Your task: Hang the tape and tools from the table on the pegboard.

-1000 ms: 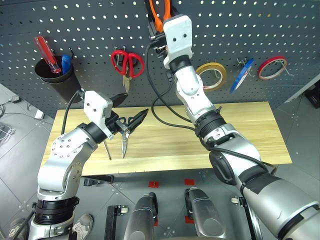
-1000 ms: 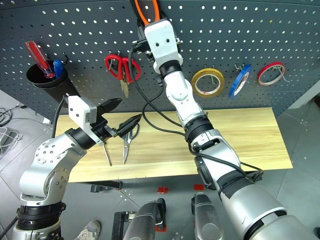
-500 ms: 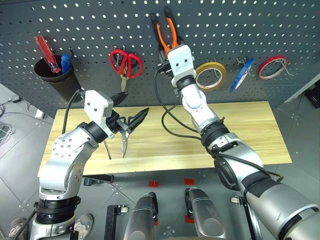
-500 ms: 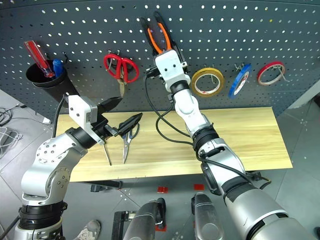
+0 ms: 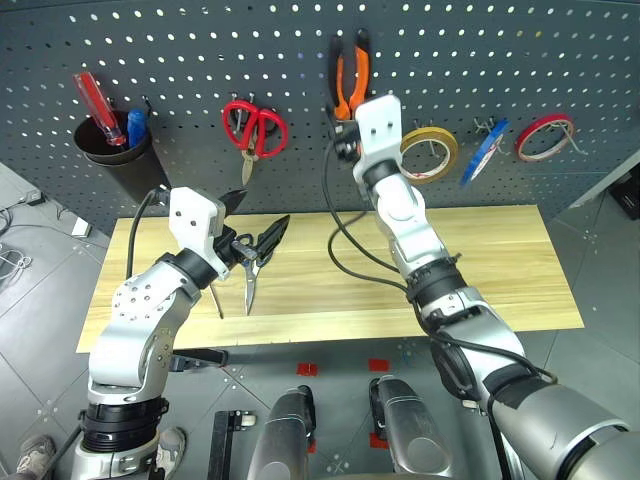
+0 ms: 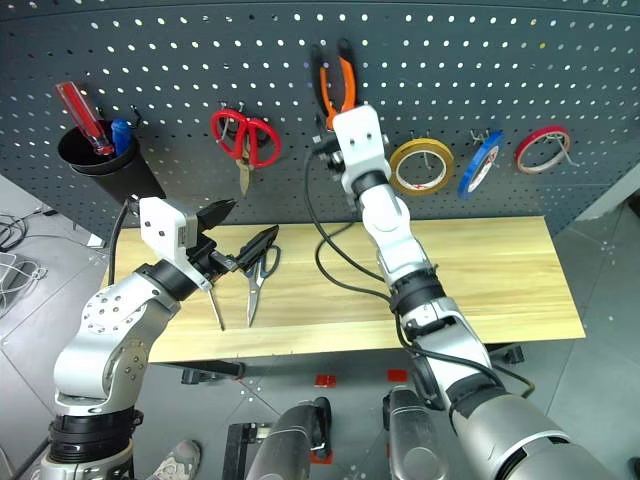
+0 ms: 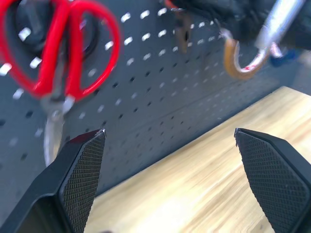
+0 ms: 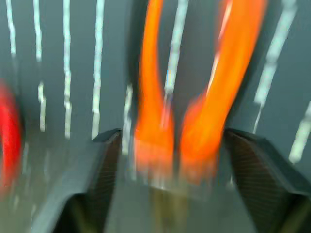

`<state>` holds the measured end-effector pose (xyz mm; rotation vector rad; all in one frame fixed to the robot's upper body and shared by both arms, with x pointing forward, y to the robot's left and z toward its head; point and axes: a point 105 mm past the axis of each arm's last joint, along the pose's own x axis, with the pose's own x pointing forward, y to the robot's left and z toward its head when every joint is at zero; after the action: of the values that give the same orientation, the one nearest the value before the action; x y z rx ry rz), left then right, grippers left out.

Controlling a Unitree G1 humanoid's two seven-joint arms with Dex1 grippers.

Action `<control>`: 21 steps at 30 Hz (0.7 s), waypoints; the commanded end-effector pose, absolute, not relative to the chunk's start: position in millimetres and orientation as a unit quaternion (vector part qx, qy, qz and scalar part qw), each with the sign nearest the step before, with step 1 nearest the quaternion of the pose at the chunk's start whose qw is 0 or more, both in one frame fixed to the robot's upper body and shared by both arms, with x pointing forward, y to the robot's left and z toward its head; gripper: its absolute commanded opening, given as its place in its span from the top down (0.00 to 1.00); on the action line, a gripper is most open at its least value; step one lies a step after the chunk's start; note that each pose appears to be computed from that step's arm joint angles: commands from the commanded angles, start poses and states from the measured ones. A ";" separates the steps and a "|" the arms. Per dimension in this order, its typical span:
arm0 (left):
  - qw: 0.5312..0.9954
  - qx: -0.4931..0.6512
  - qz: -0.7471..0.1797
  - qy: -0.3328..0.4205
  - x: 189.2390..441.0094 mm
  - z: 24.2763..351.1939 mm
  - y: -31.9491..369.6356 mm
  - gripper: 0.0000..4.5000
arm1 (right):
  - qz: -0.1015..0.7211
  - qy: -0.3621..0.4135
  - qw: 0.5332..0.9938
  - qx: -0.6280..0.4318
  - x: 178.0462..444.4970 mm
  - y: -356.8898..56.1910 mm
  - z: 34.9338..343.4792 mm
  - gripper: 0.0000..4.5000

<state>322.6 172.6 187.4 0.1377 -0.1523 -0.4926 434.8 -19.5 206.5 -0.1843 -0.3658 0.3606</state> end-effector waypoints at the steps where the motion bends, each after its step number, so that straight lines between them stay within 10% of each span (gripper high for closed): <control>1: 0.970 0.075 -0.219 -0.071 322.6 185.6 178.7 0.01 | 0.204 -0.213 0.951 -0.092 422.8 -14.5 229.8 0.01; 21: 0.969 0.032 -0.014 0.243 348.6 60.0 223.3 0.00 | 0.564 0.029 0.814 -0.135 278.6 25.9 165.5 0.00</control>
<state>346.8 219.5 63.2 0.0539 0.4799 -0.0552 289.3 22.1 158.0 -0.2955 0.0871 1.1618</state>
